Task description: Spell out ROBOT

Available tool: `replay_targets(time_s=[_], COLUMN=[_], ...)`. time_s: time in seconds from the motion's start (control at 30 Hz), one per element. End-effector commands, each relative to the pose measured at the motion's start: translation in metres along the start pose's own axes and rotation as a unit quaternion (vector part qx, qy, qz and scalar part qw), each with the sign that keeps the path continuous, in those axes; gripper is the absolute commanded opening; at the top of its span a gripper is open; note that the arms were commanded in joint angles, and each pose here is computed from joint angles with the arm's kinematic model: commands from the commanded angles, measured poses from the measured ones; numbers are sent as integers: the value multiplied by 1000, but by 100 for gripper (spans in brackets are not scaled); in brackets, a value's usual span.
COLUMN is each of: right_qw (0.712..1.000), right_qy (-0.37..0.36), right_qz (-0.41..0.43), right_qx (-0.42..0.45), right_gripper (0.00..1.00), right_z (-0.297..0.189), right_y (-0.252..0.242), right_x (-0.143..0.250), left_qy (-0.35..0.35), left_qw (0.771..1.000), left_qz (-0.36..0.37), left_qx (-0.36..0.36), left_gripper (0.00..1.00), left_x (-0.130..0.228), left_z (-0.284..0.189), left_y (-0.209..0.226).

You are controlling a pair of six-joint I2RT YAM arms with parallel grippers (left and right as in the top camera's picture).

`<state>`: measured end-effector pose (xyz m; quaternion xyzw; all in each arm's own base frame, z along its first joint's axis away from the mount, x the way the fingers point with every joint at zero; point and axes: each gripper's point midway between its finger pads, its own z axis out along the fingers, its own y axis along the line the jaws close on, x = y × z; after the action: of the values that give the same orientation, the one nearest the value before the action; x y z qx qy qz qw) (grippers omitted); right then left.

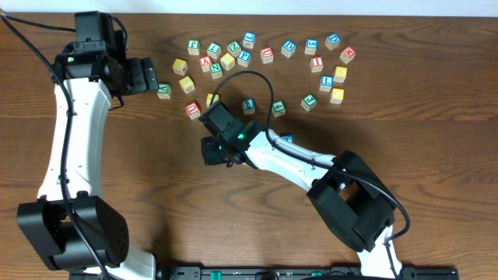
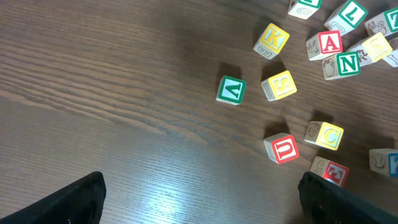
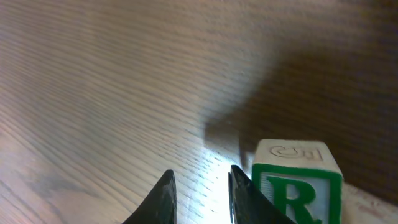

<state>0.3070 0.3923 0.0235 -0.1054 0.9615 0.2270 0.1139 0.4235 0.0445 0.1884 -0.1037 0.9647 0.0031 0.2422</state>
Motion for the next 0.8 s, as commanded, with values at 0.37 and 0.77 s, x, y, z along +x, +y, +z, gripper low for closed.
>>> replay_targets(time_s=[0.37,0.77], right_qw=[999,996], right_qy=[9,25], right_qz=[-16,-56], right_qx=[29,58], right_gripper=[27,29], right_z=[-14,-69], right_y=[-10,-17], right_x=[-15,-43], left_qy=[-8,-8], left_qw=[1000,1000], left_qz=[6,6], left_qx=[-6,-6], left_gripper=[98,98], left_x=[-5,-5], left_z=[-4,-4], left_y=[2,2])
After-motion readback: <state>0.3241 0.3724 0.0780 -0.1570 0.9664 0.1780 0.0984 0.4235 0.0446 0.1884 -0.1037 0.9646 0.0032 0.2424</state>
